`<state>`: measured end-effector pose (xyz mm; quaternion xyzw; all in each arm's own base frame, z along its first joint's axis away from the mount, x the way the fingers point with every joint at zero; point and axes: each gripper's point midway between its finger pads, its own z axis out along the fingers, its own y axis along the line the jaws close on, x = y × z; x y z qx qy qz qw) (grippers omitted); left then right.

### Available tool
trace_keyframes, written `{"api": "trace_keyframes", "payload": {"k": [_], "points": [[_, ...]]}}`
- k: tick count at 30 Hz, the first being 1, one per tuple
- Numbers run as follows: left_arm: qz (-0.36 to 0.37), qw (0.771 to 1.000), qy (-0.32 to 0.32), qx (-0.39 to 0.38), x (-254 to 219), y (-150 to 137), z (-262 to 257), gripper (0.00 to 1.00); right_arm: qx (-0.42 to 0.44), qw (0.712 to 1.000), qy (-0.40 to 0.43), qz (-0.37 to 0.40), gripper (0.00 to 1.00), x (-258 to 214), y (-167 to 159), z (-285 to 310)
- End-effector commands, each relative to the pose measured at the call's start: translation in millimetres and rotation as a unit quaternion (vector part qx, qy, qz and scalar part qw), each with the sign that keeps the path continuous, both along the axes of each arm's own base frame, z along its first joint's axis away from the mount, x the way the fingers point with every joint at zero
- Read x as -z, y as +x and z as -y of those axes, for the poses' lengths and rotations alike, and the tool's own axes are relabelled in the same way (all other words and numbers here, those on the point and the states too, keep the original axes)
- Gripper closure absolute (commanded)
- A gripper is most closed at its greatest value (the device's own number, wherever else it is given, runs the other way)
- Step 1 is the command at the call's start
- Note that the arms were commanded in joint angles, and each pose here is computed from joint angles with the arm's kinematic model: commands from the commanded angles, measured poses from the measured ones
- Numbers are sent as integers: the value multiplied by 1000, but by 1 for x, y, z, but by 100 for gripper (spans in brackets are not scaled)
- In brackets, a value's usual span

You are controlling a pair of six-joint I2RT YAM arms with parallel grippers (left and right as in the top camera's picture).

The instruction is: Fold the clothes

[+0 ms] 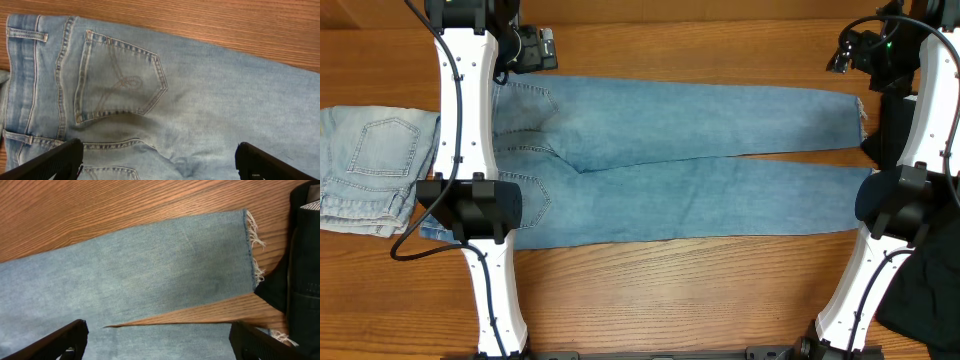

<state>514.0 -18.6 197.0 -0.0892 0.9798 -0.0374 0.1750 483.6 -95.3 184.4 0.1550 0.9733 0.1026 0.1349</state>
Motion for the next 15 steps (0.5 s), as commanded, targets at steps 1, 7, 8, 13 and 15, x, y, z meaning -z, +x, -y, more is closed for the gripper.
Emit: {"api": "trace_keyframes", "payload": {"k": [1,7,8,13,15], "points": [[34,999,13,-15,-13,11,-18,0,-3,1000,2,24,3,-16,2,-3],[48,998,22,-35,-15,17,-39,0,-4,1000,11,11,0,-15,-4,-7],[48,998,24,-31,-15,17,-39,0,-4,1000,12,5,0,-14,-6,-7],[64,997,39,-30,-19,24,-44,0,22,1000,22,-3,0,-13,-8,-8],[85,994,46,-44,-24,33,-49,0,28,1000,0,-1,0,-12,-6,0]]}}
